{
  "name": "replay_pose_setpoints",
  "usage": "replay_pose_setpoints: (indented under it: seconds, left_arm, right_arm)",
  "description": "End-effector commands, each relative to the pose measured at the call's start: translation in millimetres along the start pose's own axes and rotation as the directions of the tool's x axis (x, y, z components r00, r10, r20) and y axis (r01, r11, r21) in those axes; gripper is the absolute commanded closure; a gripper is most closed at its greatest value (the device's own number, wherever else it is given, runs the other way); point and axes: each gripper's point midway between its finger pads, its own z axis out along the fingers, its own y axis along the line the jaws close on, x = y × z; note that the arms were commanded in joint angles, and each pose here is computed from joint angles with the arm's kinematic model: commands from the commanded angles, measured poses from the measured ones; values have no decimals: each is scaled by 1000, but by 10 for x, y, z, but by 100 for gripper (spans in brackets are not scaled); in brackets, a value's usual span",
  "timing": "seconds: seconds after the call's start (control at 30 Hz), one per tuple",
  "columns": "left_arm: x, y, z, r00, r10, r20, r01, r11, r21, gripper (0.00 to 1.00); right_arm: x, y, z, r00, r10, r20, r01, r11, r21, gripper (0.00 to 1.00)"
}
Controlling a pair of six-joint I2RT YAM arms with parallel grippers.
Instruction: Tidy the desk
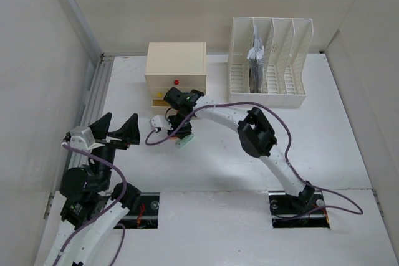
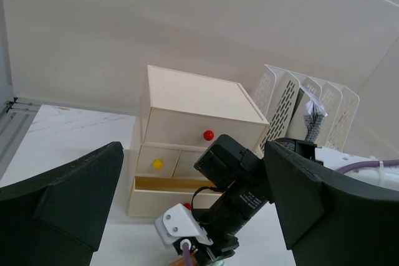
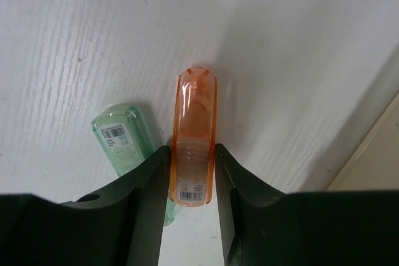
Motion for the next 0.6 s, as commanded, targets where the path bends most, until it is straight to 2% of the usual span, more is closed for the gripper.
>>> replay_pose_setpoints:
  seconds: [0.0, 0.1, 0.13, 0.27, 0.47, 0.57]
  left_arm:
    - [-128, -37, -8, 999, -16, 51, 15, 1000, 20, 5]
    - [-128, -37, -8, 999, -16, 51, 15, 1000, 20, 5]
    - [-128, -37, -8, 999, -16, 51, 15, 1000, 20, 5]
    - [-128, -37, -8, 999, -16, 51, 15, 1000, 20, 5]
    - [-153, -19, -24, 998, -20, 61, 19, 1000, 13, 5]
    - [-110, -13, -17, 998, -16, 53, 16, 1000, 11, 5]
  right_arm:
    - [96, 213, 129, 1000, 13, -26, -16, 995, -96, 61]
    - [95, 218, 128, 999, 27, -27, -30, 995, -96, 66]
    - [76, 193, 134, 999, 38, -21, -40, 996, -84, 71]
    - [-11, 99, 114, 998, 63, 11, -63, 997, -39, 81]
    - [-359, -178, -367, 995, 41, 92, -53, 990, 130, 88]
    - [-549, -384, -725, 991, 28, 134, -64, 961, 268, 89]
